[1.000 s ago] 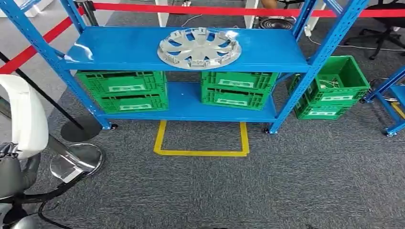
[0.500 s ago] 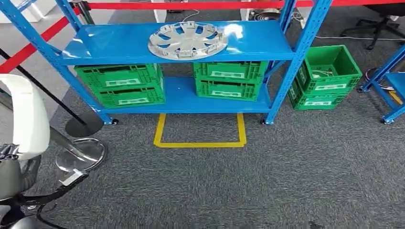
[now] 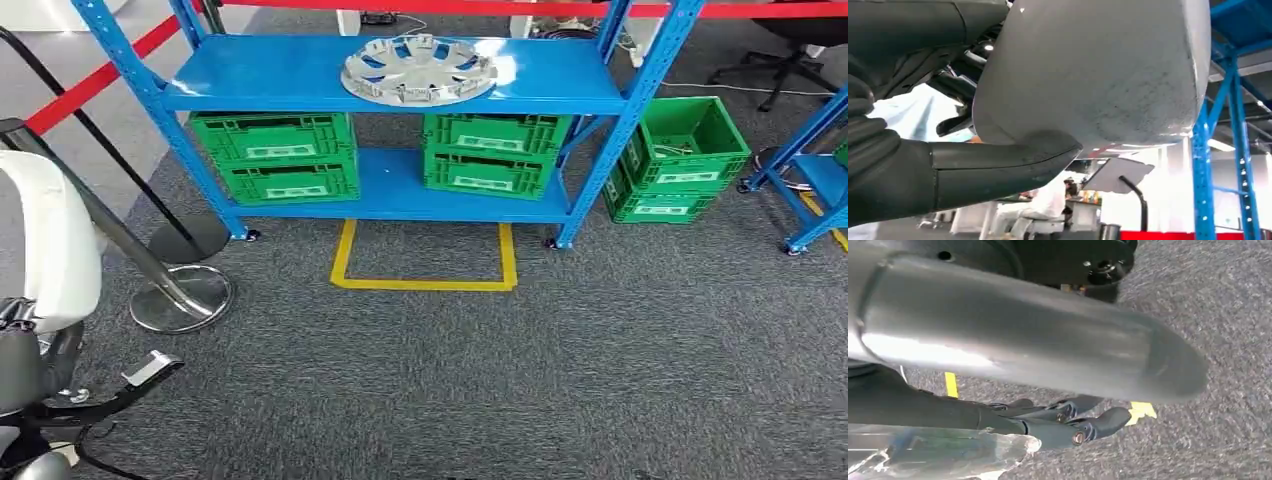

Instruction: Take the parts from the cabinet and place them on the table.

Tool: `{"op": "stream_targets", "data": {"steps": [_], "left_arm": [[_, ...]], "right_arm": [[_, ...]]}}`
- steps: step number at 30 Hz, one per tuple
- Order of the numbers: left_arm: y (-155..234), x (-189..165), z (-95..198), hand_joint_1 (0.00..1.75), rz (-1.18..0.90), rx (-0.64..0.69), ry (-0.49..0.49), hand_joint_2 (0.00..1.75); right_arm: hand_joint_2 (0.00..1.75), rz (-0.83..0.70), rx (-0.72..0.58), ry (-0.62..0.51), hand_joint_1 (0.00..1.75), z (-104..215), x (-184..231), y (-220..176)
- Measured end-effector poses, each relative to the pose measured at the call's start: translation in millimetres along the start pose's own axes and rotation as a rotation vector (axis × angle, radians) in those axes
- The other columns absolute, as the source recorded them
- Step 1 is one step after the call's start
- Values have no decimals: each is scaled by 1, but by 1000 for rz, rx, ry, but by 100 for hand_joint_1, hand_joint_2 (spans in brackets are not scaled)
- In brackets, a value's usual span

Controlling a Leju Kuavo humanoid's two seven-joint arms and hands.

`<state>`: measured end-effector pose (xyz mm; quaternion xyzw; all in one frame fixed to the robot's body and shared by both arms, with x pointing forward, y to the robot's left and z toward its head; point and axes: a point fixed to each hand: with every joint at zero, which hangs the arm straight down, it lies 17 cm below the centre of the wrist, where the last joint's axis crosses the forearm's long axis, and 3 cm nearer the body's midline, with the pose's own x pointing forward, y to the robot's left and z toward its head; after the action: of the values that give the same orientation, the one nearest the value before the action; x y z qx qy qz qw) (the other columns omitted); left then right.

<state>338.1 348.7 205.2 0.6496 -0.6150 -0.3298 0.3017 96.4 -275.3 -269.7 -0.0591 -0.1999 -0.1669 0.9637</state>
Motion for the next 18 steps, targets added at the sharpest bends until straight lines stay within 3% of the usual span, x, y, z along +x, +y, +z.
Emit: {"op": "stream_targets", "data": {"steps": [18], "left_arm": [[1, -4, 1, 168, -8, 1, -1, 175]], "right_arm": [[0, 9, 8, -19, 0, -1, 7, 5]]}}
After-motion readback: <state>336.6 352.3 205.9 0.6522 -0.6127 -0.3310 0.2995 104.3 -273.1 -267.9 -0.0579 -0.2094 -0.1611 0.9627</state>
